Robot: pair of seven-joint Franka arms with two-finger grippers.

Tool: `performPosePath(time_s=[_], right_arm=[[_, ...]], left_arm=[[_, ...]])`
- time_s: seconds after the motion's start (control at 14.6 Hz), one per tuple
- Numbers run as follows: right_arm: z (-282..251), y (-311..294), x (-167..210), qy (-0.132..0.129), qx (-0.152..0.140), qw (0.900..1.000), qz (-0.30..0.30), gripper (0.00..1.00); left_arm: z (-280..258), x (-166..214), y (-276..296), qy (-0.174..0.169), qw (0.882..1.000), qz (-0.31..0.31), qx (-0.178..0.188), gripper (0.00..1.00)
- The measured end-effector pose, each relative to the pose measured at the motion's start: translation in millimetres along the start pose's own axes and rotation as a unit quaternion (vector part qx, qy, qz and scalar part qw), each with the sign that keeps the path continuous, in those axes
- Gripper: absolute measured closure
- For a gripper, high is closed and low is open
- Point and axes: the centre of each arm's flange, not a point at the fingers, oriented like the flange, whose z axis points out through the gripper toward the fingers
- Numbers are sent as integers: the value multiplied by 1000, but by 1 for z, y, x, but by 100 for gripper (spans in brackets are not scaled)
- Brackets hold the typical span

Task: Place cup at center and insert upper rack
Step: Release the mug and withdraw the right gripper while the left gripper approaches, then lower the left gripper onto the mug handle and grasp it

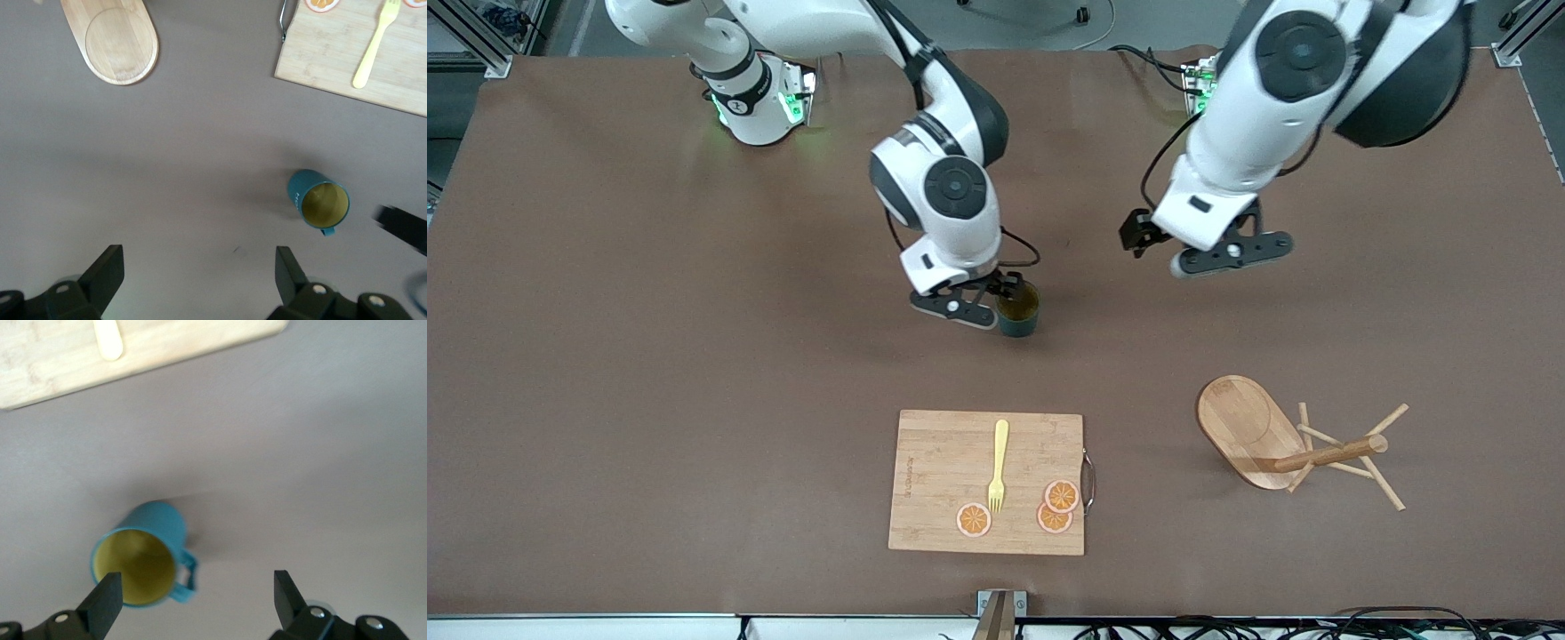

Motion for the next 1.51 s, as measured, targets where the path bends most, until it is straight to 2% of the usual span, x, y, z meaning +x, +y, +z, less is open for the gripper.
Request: performPosePath(time_s=[0.21, 0.41, 0.69, 0.82, 1.1, 1.3, 1.44, 1.51], right_arm=[[-53, 71, 52, -20, -7, 999, -48, 0], [-91, 162, 113, -37, -5, 994, -104, 0], [-126, 303, 177, -45, -9, 985, -168, 0], [-139, 381, 200, -47, -3, 981, -189, 0], [-162, 490, 215, -37, 7, 984, -176, 0], [-183, 502, 205, -28, -16, 984, -174, 0], [-200, 497, 201, -14, -17, 984, -179, 0], [-204, 495, 200, -11, -17, 983, -180, 0]], left_arm=[[26, -27, 46, 18, 999, -48, 9, 0], [73, -66, 105, 58, 993, -100, 26, 0], [150, -138, 185, 130, 975, -178, 39, 0], [189, -168, 214, 168, 965, -199, 42, 0], [266, -213, 239, 245, 943, -219, 45, 0], [307, -229, 247, 312, 920, -234, 49, 0], [331, -244, 249, 358, 902, -237, 51, 0], [344, -252, 249, 371, 896, -239, 52, 2]])
